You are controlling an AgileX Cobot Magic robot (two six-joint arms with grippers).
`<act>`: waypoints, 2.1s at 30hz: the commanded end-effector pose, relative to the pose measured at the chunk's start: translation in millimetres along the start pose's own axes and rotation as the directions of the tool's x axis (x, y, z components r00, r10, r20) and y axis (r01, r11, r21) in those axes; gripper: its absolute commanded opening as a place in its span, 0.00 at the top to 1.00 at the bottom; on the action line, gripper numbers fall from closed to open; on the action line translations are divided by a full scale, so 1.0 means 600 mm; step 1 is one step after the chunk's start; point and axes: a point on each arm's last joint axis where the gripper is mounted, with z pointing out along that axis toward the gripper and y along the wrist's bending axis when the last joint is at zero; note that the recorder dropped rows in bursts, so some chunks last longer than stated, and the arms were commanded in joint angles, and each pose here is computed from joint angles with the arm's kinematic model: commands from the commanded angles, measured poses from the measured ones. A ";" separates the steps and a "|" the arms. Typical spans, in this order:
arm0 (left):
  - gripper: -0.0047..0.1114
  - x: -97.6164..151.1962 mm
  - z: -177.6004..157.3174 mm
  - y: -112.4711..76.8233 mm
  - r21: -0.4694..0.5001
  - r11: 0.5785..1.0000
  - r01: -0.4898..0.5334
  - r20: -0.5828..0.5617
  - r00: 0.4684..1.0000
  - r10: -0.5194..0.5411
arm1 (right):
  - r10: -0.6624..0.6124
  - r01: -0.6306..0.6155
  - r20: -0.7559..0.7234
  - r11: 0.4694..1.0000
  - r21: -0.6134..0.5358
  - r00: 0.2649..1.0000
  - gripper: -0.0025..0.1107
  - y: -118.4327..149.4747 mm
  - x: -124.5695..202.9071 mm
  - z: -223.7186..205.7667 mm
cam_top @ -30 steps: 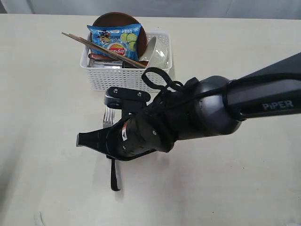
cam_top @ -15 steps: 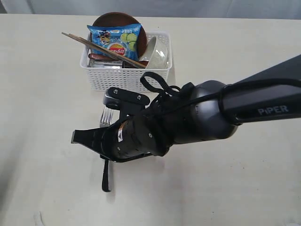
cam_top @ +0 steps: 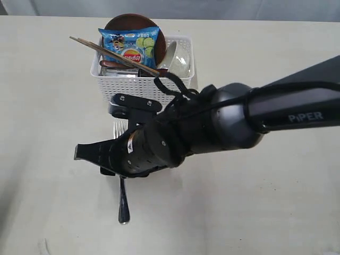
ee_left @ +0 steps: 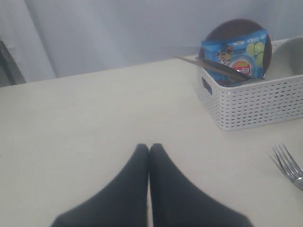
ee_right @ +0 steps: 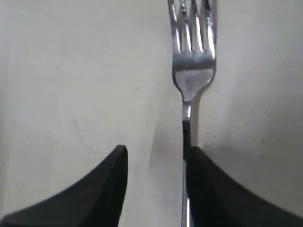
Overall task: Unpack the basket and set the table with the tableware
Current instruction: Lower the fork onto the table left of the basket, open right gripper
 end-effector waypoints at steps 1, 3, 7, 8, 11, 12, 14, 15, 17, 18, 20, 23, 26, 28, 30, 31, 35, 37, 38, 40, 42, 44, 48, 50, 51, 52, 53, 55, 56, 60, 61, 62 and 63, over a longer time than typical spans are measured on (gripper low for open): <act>0.96 0.001 0.000 -0.001 0.010 1.000 0.008 0.002 1.000 -0.008 | -0.136 0.143 -0.098 0.987 0.068 0.986 0.63 0.015 -0.030 -0.018; 0.96 0.001 0.000 -0.001 0.010 1.000 0.008 0.002 1.000 -0.008 | -0.177 0.196 -0.156 0.974 0.117 0.972 0.63 0.018 -0.036 -0.027; 0.96 0.001 0.000 -0.001 0.010 1.000 0.008 0.002 1.000 -0.008 | -0.215 0.251 -0.217 0.956 0.154 0.952 0.63 0.024 -0.041 -0.031; 0.96 0.001 0.000 -0.001 0.010 1.000 0.008 0.002 1.000 -0.008 | -0.221 0.258 -0.222 0.954 0.155 0.950 0.63 0.023 -0.040 -0.029; 0.96 0.001 0.000 -0.001 0.010 1.000 0.008 0.002 1.000 -0.008 | -0.242 0.282 -0.234 0.947 0.156 0.942 0.63 0.019 -0.036 -0.011; 0.96 0.001 0.000 -0.001 0.010 1.000 0.008 0.002 1.000 -0.008 | -0.245 0.286 -0.240 0.945 0.158 0.940 0.63 0.018 -0.035 -0.006; 0.96 0.001 0.000 -0.001 0.010 1.000 0.008 0.002 1.000 -0.008 | -0.251 0.298 -0.255 0.941 0.164 0.934 0.63 0.016 -0.034 0.008; 0.96 0.001 0.000 -0.001 0.010 1.000 0.008 0.002 1.000 -0.008 | -0.254 0.302 -0.261 0.939 0.164 0.931 0.63 0.017 -0.035 0.012; 0.96 0.001 0.000 -0.001 0.010 1.000 0.008 0.002 1.000 -0.008 | -0.268 0.319 -0.274 0.934 0.161 0.924 0.63 0.025 -0.039 0.019; 0.96 0.001 0.000 -0.001 0.010 1.000 0.008 0.002 1.000 -0.008 | -0.275 0.325 -0.274 0.933 0.157 0.922 0.63 0.031 -0.044 0.021; 0.96 0.001 0.000 -0.001 0.010 1.000 0.008 0.002 1.000 -0.008 | -0.282 0.333 -0.280 0.930 0.154 0.917 0.63 0.041 -0.050 0.025; 0.96 0.001 0.000 -0.001 0.010 1.000 0.008 0.002 1.000 -0.008 | -0.280 0.336 -0.295 0.928 0.159 0.913 0.71 0.048 -0.055 0.032; 0.96 0.001 0.000 -0.001 0.010 1.000 0.008 0.002 1.000 -0.008 | -0.278 0.346 -0.324 0.922 0.173 0.904 0.86 0.042 -0.053 0.041; 0.96 0.001 0.000 -0.001 0.010 1.000 0.008 0.002 1.000 -0.008 | -0.276 0.351 -0.340 0.918 0.183 0.899 0.92 0.038 -0.051 0.044; 0.96 0.001 0.000 -0.001 0.010 1.000 0.008 0.002 1.000 -0.008 | -0.274 0.354 -0.351 0.915 0.191 0.895 0.96 0.035 -0.049 0.049; 0.96 0.001 0.000 -0.001 0.010 1.000 0.008 0.002 1.000 -0.008 | -0.274 0.354 -0.351 0.915 0.191 0.896 0.95 0.035 -0.049 0.048; 0.96 0.001 0.000 -0.001 0.010 1.000 0.008 0.002 1.000 -0.008 | -0.262 0.336 -0.339 0.924 0.183 0.904 0.95 0.037 -0.049 0.049; 0.96 0.001 0.000 -0.001 0.010 1.000 0.008 0.002 1.000 -0.008 | -0.219 0.294 -0.331 0.935 0.197 0.918 0.95 0.038 -0.049 0.049; 0.96 0.001 0.000 -0.001 0.010 1.000 0.008 0.002 1.000 -0.008 | -0.196 0.271 -0.326 0.940 0.205 0.925 0.95 0.038 -0.049 0.049; 0.96 0.001 0.000 -0.001 0.010 1.000 0.008 0.002 1.000 -0.008 | -0.136 0.213 -0.310 0.950 0.229 0.941 0.95 0.037 -0.050 0.049; 0.96 0.001 0.000 -0.001 0.010 1.000 0.008 0.002 1.000 -0.008 | -0.039 0.117 -0.287 0.958 0.261 0.957 0.95 0.037 -0.049 0.049; 0.96 0.001 0.000 -0.001 0.010 1.000 0.008 0.002 1.000 -0.008 | 0.049 0.025 -0.253 0.960 0.279 0.966 0.95 0.038 -0.051 0.050; 0.96 0.001 0.000 -0.001 0.010 1.000 0.008 0.002 1.000 -0.008 | 0.123 -0.075 -0.219 0.974 0.215 0.968 0.95 0.052 -0.052 0.053; 0.96 0.001 0.000 -0.001 0.010 1.000 0.008 0.002 1.000 -0.008 | 0.112 -0.065 -0.224 0.976 0.207 0.968 0.95 0.053 -0.052 0.053; 0.96 0.001 0.000 -0.001 0.010 1.000 0.008 0.002 1.000 -0.008 | 0.088 -0.038 -0.235 0.977 0.208 0.968 0.95 0.052 -0.051 0.052; 0.96 0.001 0.000 -0.001 0.010 1.000 0.008 0.002 1.000 -0.008 | 0.078 -0.025 -0.245 0.977 0.212 0.966 0.95 0.051 -0.050 0.052; 0.96 0.001 0.000 -0.001 0.010 1.000 0.008 0.002 1.000 -0.008 | 0.073 -0.015 -0.256 0.975 0.222 0.964 0.95 0.049 -0.048 0.051; 0.96 0.001 0.000 -0.001 0.010 1.000 0.008 0.002 1.000 -0.008 | 0.097 -0.034 -0.247 0.968 0.248 0.964 0.95 0.045 -0.050 0.050; 0.96 0.001 0.000 -0.001 0.010 1.000 0.008 0.002 1.000 -0.008 | 0.119 -0.056 -0.239 0.965 0.256 0.964 0.94 0.045 -0.050 0.050; 0.96 0.001 0.000 -0.001 0.010 1.000 0.008 0.002 1.000 -0.008 | 0.129 -0.073 -0.219 0.966 0.247 0.967 0.79 0.047 -0.053 0.051; 0.96 0.001 0.000 -0.001 0.010 1.000 0.008 0.002 1.000 -0.008 | 0.125 -0.069 -0.220 0.967 0.246 0.967 0.73 0.047 -0.053 0.051; 0.96 0.001 0.000 -0.001 0.010 1.000 0.008 0.002 1.000 -0.008 | 0.118 -0.061 -0.223 0.968 0.245 0.968 0.67 0.046 -0.053 0.051; 0.96 0.001 0.000 -0.001 0.010 1.000 0.008 0.002 1.000 -0.008 | 0.108 -0.051 -0.227 0.968 0.244 0.968 0.61 0.046 -0.052 0.051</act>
